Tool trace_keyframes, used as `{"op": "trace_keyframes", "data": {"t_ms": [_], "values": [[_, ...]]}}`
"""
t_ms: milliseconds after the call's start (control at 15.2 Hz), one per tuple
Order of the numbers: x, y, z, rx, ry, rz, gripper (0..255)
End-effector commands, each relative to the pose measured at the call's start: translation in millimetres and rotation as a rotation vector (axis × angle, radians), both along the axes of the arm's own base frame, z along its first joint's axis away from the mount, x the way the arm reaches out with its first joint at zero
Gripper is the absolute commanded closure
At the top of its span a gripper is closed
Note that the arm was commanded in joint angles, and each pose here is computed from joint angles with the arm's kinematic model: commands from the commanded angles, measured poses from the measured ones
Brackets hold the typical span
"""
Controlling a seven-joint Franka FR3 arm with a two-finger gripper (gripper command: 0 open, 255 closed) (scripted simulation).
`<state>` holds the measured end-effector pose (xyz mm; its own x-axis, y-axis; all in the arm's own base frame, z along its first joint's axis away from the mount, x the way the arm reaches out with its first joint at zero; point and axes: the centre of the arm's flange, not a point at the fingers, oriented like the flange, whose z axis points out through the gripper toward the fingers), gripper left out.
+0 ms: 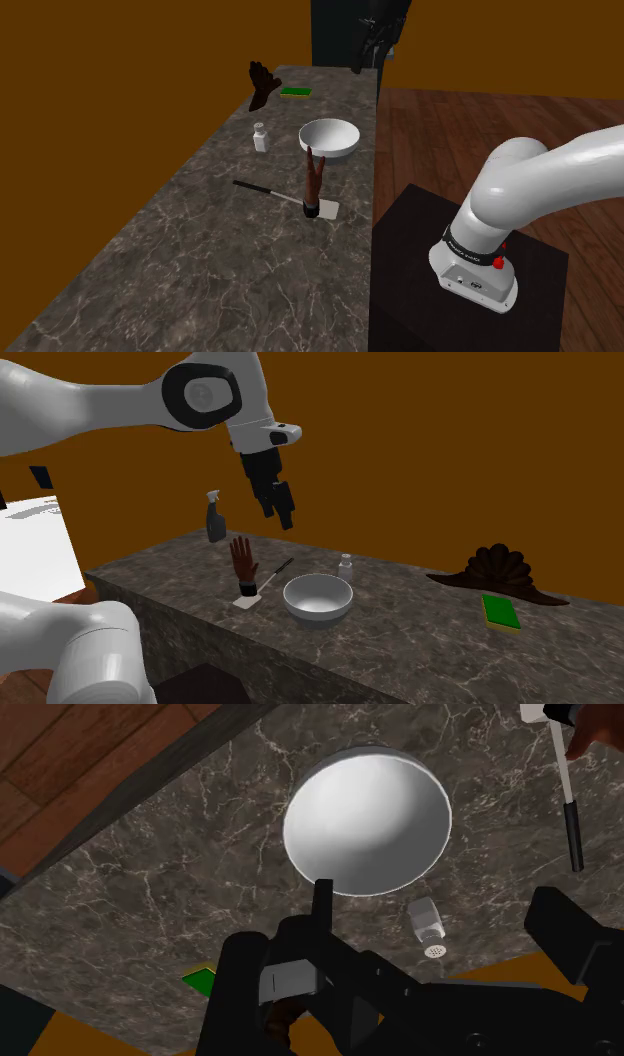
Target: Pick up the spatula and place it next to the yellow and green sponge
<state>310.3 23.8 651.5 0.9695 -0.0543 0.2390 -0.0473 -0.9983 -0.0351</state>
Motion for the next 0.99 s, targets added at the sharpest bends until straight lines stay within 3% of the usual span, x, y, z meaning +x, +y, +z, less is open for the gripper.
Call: {"op": "trace_keyframes", "data": {"t_ms": [0, 924], "values": [[0, 0, 0, 0.000, 0.000, 0.000, 0], [53, 117, -128, -0.020, 0.003, 0.260, 0]]}}
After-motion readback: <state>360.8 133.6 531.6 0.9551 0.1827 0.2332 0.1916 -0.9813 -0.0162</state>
